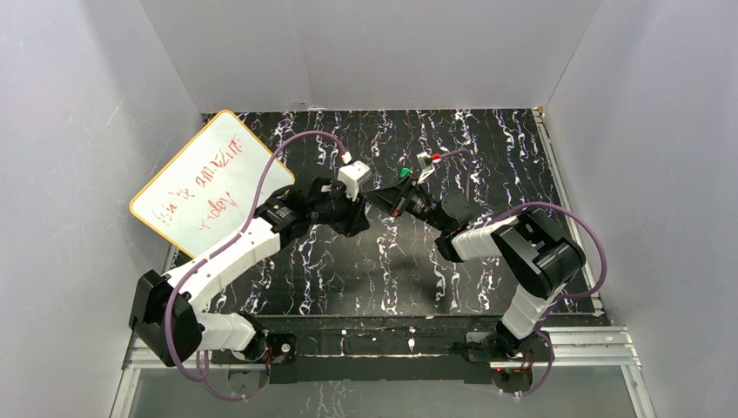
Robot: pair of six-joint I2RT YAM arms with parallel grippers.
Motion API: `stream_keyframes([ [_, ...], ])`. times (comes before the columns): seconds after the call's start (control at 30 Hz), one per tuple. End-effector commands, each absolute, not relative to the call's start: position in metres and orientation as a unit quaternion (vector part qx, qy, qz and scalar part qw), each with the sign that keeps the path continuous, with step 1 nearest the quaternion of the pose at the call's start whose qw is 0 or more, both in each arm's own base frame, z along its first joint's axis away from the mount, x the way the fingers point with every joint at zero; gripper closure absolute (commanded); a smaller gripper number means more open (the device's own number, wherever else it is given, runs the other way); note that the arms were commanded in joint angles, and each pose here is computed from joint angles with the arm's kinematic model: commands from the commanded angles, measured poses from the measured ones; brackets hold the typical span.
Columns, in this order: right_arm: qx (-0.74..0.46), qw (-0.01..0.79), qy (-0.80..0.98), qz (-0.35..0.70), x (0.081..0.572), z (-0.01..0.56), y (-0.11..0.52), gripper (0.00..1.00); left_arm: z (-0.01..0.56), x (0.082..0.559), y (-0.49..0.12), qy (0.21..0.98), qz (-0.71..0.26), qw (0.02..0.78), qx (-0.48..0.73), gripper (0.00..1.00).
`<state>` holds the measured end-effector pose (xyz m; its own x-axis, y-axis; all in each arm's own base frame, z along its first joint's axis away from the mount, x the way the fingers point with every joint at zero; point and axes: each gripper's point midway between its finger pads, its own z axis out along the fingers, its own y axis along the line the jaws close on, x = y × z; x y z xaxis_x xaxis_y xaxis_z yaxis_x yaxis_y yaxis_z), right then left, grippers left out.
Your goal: Insert the pens into the pen caps
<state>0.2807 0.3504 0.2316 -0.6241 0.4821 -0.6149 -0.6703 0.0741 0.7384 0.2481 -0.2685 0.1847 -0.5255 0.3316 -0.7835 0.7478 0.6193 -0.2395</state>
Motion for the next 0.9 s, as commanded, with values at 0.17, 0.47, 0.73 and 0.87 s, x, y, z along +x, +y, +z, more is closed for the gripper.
stream_keyframes([
  [0.17, -0.086, 0.418, 0.550, 0.718, 0.277, 0.253, 0.356, 0.99, 0.171, 0.243, -0.280, 0.821, -0.317, 0.342, 0.329, 0.69],
  [0.47, -0.084, 0.415, 0.549, 0.721, 0.274, 0.251, 0.354, 0.81, 0.167, 0.247, -0.277, 0.826, -0.302, 0.341, 0.331, 1.00],
  [0.73, 0.009, 0.448, 0.567, 0.691, 0.301, 0.236, 0.280, 0.53, 0.154, 0.255, -0.270, 0.840, -0.268, 0.335, 0.333, 1.00],
  [0.87, 0.026, 0.495, 0.610, 0.618, 0.310, 0.225, 0.245, 0.50, 0.145, 0.256, -0.269, 0.844, -0.259, 0.328, 0.337, 1.00],
])
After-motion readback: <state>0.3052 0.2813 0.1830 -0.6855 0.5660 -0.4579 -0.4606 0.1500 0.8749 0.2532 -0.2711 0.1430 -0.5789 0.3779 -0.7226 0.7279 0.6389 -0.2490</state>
